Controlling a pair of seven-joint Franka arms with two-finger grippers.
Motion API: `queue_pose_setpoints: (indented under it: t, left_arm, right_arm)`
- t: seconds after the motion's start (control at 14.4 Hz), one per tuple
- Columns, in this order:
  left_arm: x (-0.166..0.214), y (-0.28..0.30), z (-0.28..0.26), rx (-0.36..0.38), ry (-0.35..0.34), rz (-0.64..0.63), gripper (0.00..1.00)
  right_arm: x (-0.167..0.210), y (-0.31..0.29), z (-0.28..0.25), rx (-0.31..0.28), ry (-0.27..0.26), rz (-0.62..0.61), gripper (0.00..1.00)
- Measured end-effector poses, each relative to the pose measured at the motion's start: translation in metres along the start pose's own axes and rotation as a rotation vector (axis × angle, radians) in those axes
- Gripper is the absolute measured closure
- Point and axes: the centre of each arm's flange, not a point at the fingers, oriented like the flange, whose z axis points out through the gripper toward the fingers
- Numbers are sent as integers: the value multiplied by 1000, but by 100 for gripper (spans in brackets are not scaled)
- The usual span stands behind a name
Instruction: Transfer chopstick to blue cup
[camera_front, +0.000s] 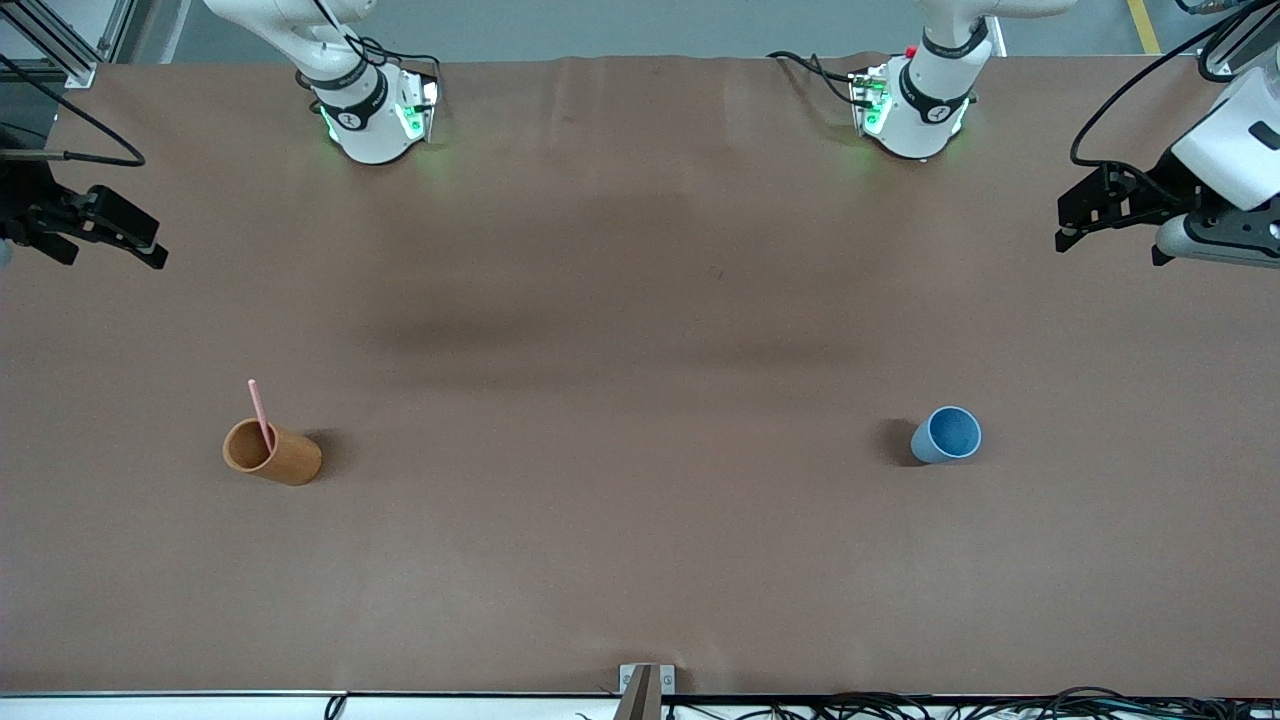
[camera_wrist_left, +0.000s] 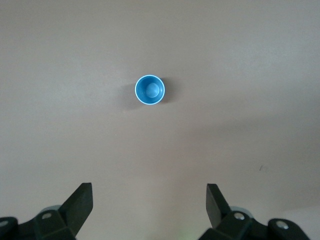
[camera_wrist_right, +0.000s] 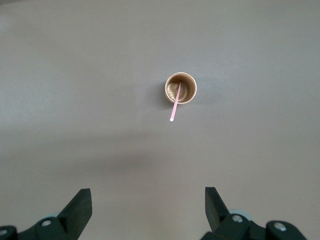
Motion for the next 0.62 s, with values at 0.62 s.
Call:
queue_pose_setpoints:
  t: [0.62]
  left_arm:
    - [4, -5, 9, -1, -20, -9, 0]
  right_arm:
    - [3, 7, 5, -1, -8, -1, 0]
